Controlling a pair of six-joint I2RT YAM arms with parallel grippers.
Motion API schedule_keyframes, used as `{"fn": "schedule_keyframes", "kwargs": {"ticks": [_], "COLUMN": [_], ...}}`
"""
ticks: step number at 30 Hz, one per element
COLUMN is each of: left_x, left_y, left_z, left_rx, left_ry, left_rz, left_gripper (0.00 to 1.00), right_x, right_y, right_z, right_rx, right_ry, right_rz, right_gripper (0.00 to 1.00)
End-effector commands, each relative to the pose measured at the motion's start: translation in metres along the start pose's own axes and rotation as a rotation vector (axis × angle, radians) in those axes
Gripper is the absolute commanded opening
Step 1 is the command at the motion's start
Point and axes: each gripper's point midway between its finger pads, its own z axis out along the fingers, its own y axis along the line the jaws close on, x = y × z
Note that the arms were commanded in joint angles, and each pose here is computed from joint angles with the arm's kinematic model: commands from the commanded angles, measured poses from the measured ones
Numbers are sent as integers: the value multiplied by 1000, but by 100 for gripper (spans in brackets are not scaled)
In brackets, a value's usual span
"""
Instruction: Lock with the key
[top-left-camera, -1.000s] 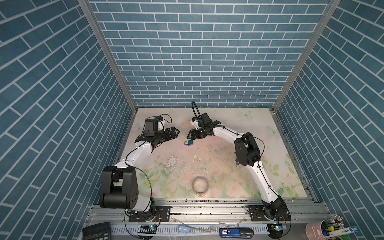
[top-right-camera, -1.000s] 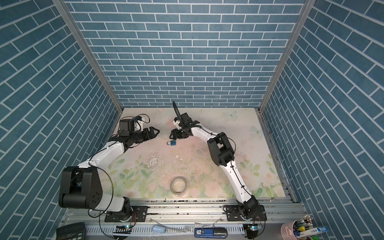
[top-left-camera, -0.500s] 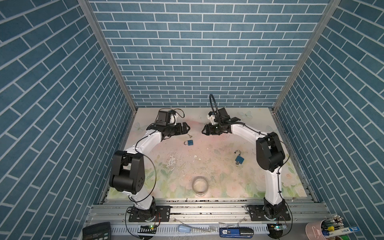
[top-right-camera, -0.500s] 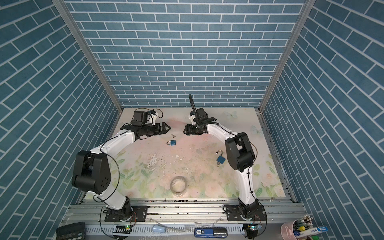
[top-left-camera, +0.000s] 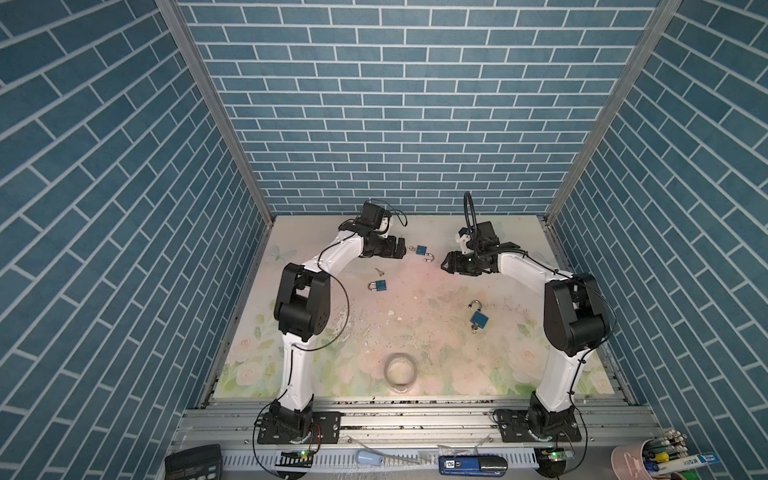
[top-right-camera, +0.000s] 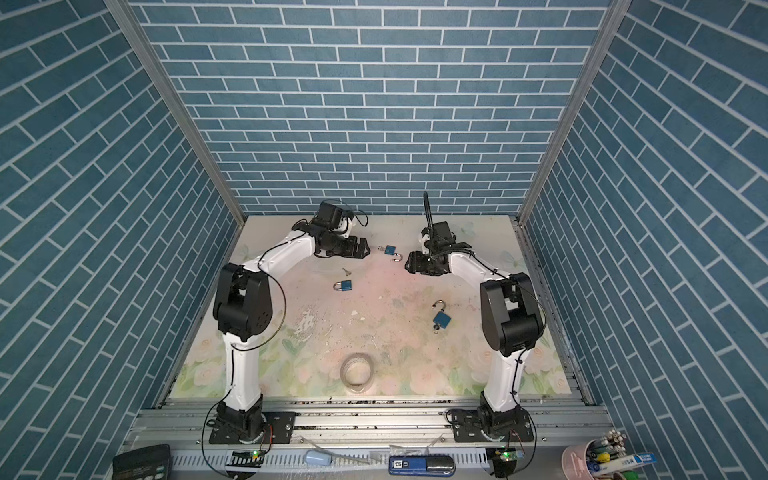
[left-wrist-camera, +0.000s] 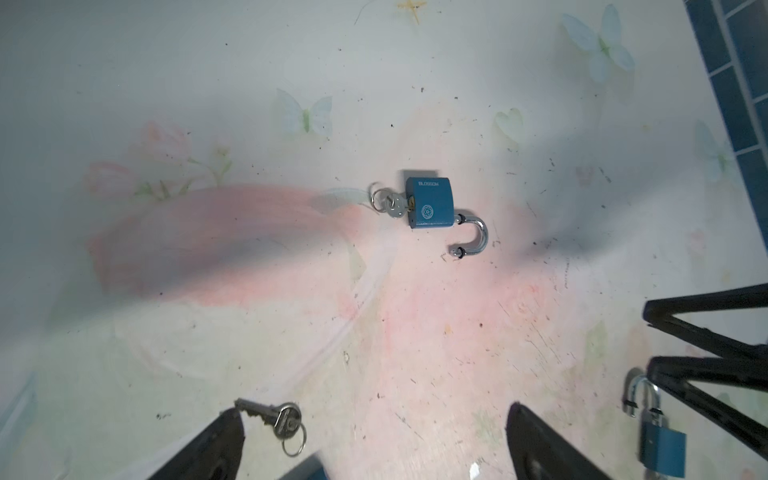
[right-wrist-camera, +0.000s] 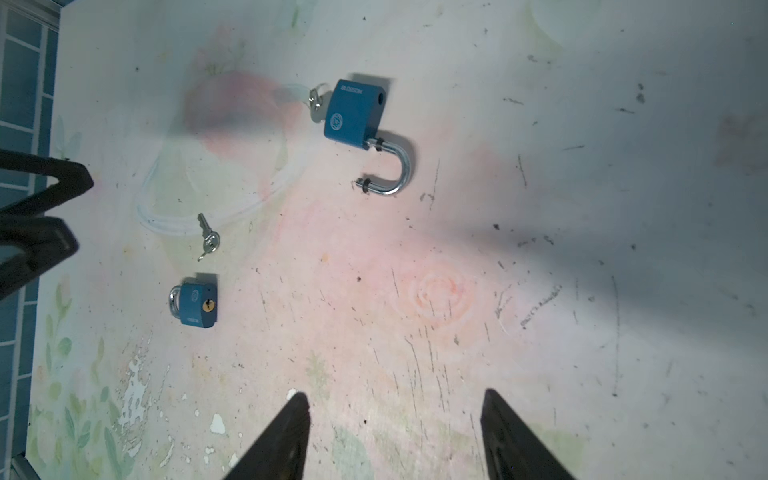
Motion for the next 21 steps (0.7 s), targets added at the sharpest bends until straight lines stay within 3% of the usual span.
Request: {"fn": "schedule_keyframes", "kwargs": {"ticks": [1,9,15,21], "left_x": [11,22,42,56], "left_y": [9,8,6,4], "left_z": [4,-25,-64,-99], "left_rx": [-68,-92,-112,-113], "left_ry": [66,30,-13,-85], "left_rz": [24,1,-34,-67], "left_gripper": [100,100,100,100], "right_x": [-18,-40,-44,-52], "right_y": [-4,-22,-13,-4], "right_z": [-4,52,96,109], "right_rx": [50,155,277,337], "right_ry": [-35,8,47,25], "right_rz": [-37,-65,-176,-233], "right_gripper": [62,56,56,60]}}
